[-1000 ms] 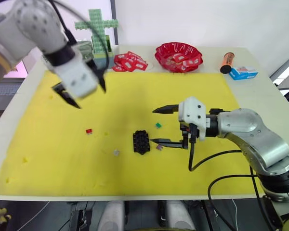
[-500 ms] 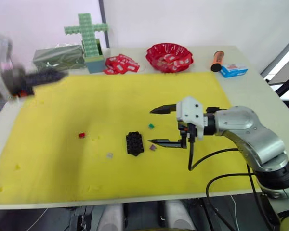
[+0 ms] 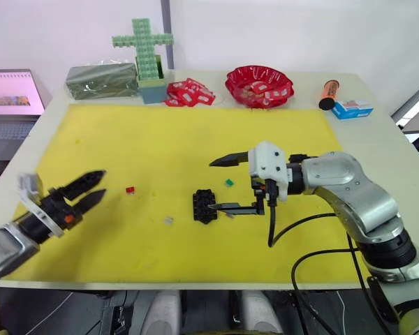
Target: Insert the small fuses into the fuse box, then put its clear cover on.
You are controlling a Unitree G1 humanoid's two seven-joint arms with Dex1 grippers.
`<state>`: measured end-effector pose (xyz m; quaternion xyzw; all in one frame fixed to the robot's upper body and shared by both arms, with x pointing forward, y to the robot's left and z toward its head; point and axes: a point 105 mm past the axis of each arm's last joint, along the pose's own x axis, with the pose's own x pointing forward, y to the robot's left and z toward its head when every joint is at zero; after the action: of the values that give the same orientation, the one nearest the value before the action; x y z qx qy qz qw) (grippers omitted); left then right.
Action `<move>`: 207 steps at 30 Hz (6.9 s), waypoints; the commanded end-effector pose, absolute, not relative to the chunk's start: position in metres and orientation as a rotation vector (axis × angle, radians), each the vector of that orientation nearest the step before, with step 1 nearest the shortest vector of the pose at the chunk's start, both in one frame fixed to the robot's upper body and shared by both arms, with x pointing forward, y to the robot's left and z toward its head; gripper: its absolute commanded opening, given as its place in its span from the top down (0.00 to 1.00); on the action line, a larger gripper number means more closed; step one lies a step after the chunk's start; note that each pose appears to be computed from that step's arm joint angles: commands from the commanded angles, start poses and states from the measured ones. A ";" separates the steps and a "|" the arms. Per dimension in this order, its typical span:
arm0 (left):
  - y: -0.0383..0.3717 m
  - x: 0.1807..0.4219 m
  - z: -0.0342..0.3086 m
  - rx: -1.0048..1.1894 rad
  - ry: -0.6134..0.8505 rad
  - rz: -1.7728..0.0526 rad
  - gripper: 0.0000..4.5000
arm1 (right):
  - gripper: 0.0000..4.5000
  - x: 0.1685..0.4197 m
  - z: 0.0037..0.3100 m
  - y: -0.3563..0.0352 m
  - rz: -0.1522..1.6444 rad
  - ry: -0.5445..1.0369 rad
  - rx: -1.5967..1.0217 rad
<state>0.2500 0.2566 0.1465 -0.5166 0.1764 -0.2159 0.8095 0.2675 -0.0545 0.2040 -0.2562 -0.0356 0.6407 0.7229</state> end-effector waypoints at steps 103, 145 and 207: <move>0.206 0.270 0.046 -1.209 0.714 -0.138 0.99 | 0.00 0.262 0.221 -0.062 1.331 -0.092 -0.621; 0.112 0.301 0.204 0.549 0.011 -1.504 1.00 | 0.76 0.279 0.209 -0.043 1.313 0.040 -0.507; 0.146 0.256 0.161 0.337 -0.051 -1.187 0.01 | 1.00 0.271 0.185 -0.020 1.325 0.177 -0.626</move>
<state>0.2553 0.1476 0.1422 0.1418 0.0257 -0.5596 0.8161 0.2718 -0.0208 0.1726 -0.2665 0.1066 0.6094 0.7391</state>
